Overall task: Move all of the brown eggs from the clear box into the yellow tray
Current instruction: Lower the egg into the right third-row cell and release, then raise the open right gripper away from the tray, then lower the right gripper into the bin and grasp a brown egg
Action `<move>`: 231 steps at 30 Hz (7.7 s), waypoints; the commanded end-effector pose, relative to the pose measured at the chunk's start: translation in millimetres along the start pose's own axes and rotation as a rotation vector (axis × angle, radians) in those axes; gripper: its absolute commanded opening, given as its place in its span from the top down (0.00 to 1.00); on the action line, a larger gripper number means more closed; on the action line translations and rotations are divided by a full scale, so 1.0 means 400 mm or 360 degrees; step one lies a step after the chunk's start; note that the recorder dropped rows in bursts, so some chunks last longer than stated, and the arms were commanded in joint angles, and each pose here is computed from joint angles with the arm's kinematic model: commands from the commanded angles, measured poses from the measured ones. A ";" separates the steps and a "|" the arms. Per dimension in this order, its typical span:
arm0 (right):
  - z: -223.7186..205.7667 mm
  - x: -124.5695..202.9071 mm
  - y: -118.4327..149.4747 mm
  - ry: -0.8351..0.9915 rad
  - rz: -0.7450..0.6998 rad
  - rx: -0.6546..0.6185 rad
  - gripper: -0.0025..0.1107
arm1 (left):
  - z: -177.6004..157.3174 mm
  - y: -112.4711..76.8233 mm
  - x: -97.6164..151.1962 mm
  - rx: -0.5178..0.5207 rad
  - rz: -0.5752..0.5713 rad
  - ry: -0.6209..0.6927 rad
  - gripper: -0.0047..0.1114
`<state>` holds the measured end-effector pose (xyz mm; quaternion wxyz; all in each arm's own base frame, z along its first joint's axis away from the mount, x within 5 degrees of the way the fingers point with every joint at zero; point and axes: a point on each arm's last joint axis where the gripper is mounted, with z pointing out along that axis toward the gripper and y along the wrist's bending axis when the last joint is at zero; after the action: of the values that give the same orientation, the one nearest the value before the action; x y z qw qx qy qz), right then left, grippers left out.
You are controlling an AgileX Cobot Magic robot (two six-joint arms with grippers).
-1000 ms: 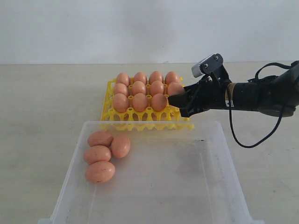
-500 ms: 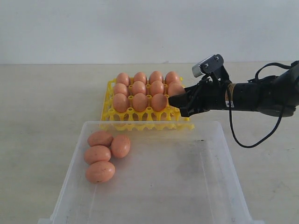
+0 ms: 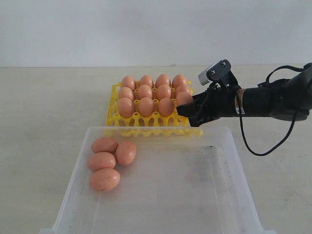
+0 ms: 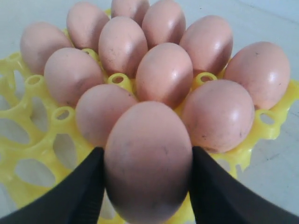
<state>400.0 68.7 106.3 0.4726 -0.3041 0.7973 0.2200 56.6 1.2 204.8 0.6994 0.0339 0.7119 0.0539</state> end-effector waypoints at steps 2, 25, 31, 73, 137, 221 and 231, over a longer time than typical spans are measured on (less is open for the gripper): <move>-0.001 0.001 0.000 0.0034 0.0001 -0.0003 0.48 | 0.000 -0.001 0.002 0.0010 0.0000 -0.0004 0.92; -0.024 -0.044 -0.006 -0.0036 0.0088 0.0072 0.48 | 0.000 -0.001 0.002 0.0010 0.0000 -0.0004 0.92; -0.063 -0.092 -0.018 -0.0003 0.0123 0.0241 0.48 | 0.000 -0.001 0.002 0.0010 0.0000 -0.0004 0.92; -0.049 -0.048 0.019 0.0210 0.0133 -0.0033 0.98 | 0.000 -0.001 0.002 0.0010 0.0000 -0.0004 0.92; -0.192 -0.237 0.486 0.1838 -0.0669 0.0301 0.98 | 0.000 -0.001 0.002 0.0010 0.0000 -0.0004 0.92; 0.162 -0.164 0.678 0.1438 -0.1171 -0.0558 0.98 | 0.000 -0.001 0.002 0.0010 0.0000 -0.0004 0.92; 0.140 -0.266 0.715 0.1005 -0.0853 -0.0527 0.98 | 0.000 -0.001 0.002 0.0010 0.0000 -0.0004 0.92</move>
<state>273.7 336.3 182.7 0.1583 -0.6466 0.7402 0.0950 56.6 1.2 204.8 0.6994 0.0339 0.7119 0.0539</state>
